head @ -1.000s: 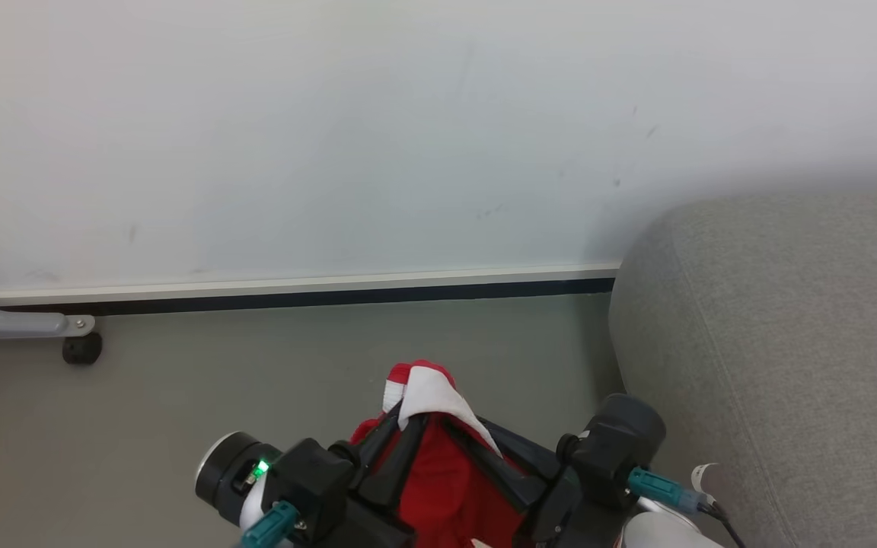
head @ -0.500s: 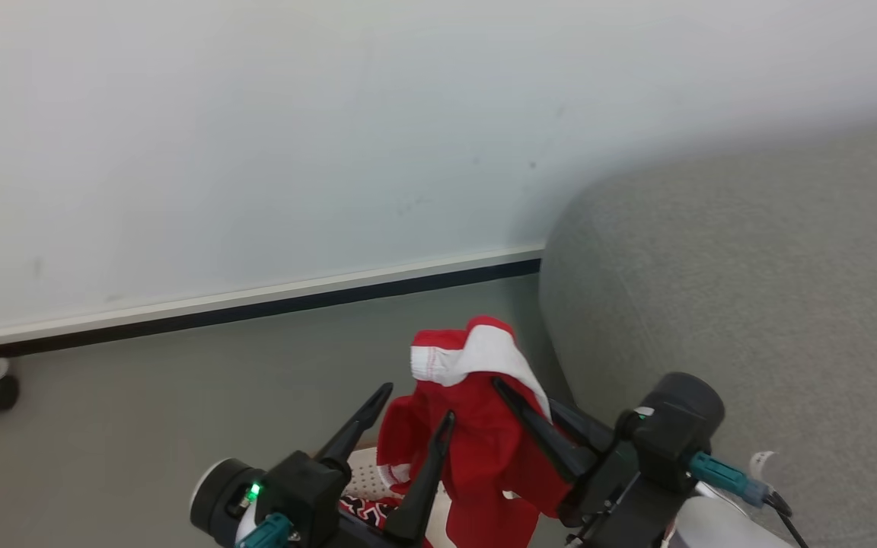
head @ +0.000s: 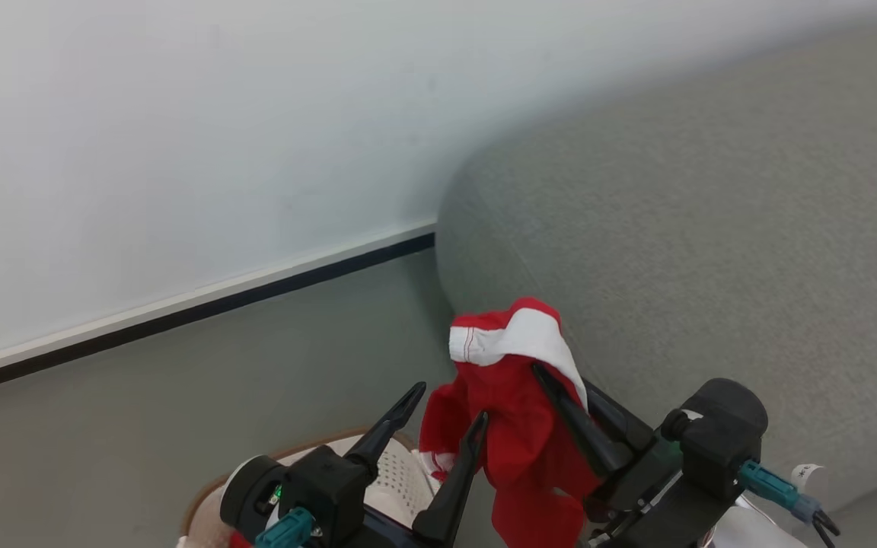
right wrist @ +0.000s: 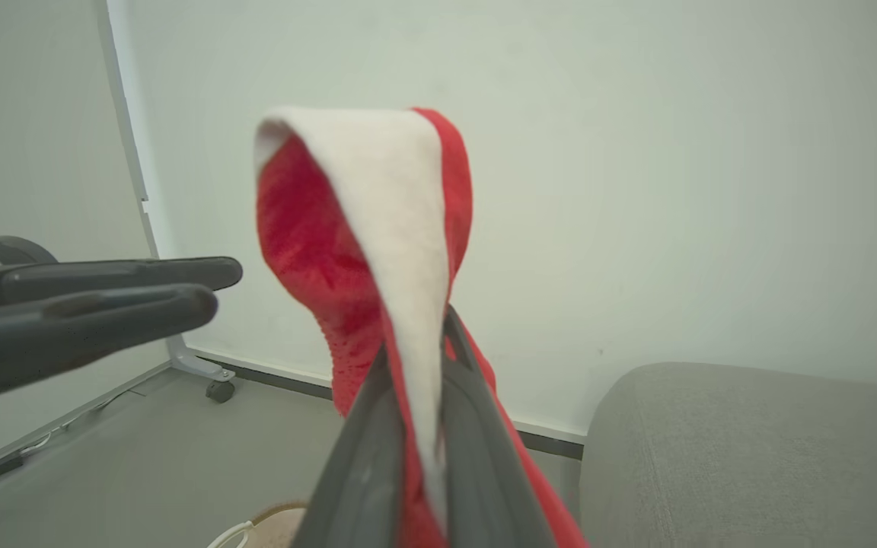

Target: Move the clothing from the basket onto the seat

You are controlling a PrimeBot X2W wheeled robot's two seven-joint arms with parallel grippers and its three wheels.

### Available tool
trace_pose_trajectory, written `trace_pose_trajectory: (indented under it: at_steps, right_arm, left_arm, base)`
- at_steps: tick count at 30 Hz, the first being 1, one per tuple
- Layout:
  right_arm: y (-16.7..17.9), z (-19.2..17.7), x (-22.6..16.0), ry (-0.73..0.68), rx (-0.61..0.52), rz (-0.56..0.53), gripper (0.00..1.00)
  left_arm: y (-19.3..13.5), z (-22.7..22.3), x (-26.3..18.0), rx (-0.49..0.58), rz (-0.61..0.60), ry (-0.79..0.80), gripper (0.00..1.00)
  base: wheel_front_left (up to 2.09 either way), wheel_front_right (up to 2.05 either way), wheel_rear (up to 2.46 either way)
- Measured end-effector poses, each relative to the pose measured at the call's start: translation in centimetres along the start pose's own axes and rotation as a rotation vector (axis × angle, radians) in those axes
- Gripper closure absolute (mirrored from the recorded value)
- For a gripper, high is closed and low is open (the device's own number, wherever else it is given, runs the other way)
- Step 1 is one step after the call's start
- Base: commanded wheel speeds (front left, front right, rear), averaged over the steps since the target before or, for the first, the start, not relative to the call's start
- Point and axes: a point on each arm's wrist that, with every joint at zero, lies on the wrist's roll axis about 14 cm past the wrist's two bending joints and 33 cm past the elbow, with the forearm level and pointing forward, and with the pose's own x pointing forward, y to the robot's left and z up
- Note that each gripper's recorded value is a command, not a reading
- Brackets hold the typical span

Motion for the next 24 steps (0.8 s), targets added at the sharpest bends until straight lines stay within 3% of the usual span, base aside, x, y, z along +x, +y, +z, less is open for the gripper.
trace_pose_trajectory:
  at_steps: [5, 8, 12, 16, 24]
  right_arm:
    - [-2.5, 0.5, -0.6, -0.005, 0.016, -0.09, 1.0]
    - [-5.6, 0.4, -1.2, 0.002, 0.032, -0.202, 1.0]
    - [-11.3, 0.3, -1.3, 0.0, 0.078, -0.377, 1.0]
    - [-14.8, 1.0, 0.0, -0.031, 0.096, -0.456, 1.0]
    - [-26.3, 6.0, 3.6, -0.178, 0.127, -0.69, 1.0]
  left_arm:
    - [-0.2, -0.4, 1.3, -0.015, -0.03, 0.01, 0.0]
    - [-0.7, -1.5, 2.1, -0.042, -0.064, 0.045, 0.0]
    - [-1.6, -2.8, 3.2, -0.072, -0.116, 0.084, 0.0]
    - [-1.1, -3.6, 3.8, -0.107, -0.117, 0.102, 0.0]
    - [1.2, -6.0, 4.4, -0.174, -0.063, 0.151, 0.0]
  base:
    - [0.0, 0.0, 0.0]
    - [0.0, 0.0, 0.0]
    - [0.0, 0.0, 0.0]
    - [0.0, 0.0, 0.0]
    - [0.0, 0.0, 0.0]
